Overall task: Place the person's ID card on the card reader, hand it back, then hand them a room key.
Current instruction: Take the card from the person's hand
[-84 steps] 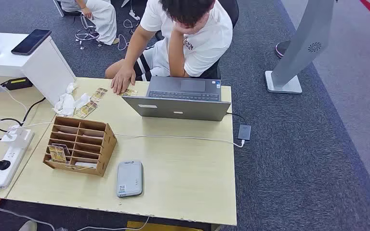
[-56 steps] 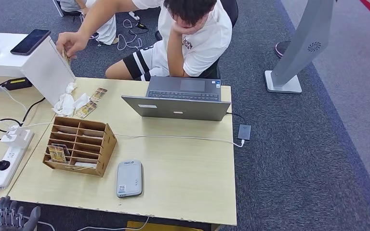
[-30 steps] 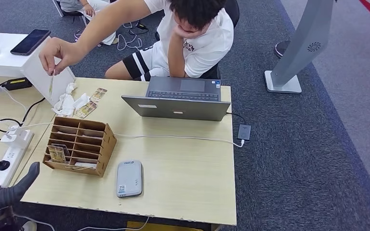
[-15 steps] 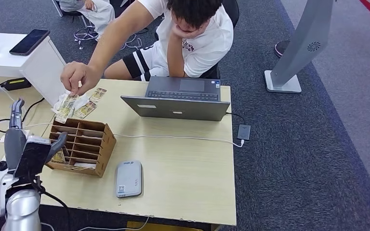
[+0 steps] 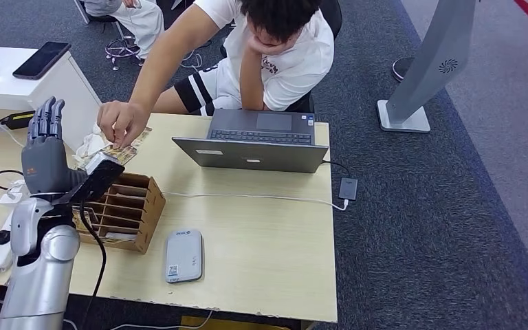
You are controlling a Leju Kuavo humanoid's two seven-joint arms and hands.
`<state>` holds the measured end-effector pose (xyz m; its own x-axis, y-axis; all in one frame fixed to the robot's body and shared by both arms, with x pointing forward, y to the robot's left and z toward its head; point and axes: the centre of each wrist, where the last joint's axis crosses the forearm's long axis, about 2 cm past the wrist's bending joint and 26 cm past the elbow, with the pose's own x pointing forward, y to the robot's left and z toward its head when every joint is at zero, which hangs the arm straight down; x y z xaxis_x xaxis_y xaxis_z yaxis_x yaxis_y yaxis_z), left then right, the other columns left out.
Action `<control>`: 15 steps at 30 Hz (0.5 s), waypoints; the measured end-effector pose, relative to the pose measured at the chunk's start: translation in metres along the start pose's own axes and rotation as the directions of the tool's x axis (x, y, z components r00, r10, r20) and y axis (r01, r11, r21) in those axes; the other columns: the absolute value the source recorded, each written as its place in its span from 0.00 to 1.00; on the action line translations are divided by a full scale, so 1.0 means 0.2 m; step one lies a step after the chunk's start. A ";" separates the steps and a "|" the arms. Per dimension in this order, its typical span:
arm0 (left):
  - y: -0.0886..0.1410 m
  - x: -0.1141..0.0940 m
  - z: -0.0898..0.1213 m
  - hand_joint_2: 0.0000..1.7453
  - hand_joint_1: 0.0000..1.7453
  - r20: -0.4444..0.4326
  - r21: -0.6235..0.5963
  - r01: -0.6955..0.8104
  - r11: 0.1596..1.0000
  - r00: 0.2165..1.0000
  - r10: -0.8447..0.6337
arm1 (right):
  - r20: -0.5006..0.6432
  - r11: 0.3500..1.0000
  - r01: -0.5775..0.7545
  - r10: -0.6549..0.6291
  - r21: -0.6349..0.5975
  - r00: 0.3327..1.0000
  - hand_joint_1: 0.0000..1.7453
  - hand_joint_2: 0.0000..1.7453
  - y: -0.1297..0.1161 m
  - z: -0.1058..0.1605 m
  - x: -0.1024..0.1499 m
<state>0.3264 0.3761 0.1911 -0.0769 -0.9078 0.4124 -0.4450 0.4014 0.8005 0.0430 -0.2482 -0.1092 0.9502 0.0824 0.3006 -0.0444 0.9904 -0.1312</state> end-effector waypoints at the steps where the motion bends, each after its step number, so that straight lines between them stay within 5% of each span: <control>1: 0.01 0.00 -0.02 1.00 0.00 0.008 0.003 0.036 0.999 0.999 -0.036 | 0.000 1.000 -0.012 0.012 0.003 1.000 0.00 0.00 0.00 0.00 0.00; 10: 0.09 -0.02 -0.10 1.00 0.00 0.075 0.087 0.366 0.927 0.925 -0.372 | 0.000 0.990 -0.137 0.138 0.042 0.990 0.00 0.00 0.04 0.01 0.00; 15: 0.13 -0.10 -0.04 1.00 0.00 0.079 0.113 0.497 0.860 0.859 -0.506 | -0.006 0.980 -0.191 0.191 0.057 0.981 0.00 0.00 0.06 0.01 0.00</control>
<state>0.3236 0.4048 0.2075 0.0893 -0.9923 -0.0856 -0.5216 -0.1197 0.8447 0.0426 -0.2355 -0.1082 0.9261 0.2698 0.2639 -0.2422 0.9611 -0.1324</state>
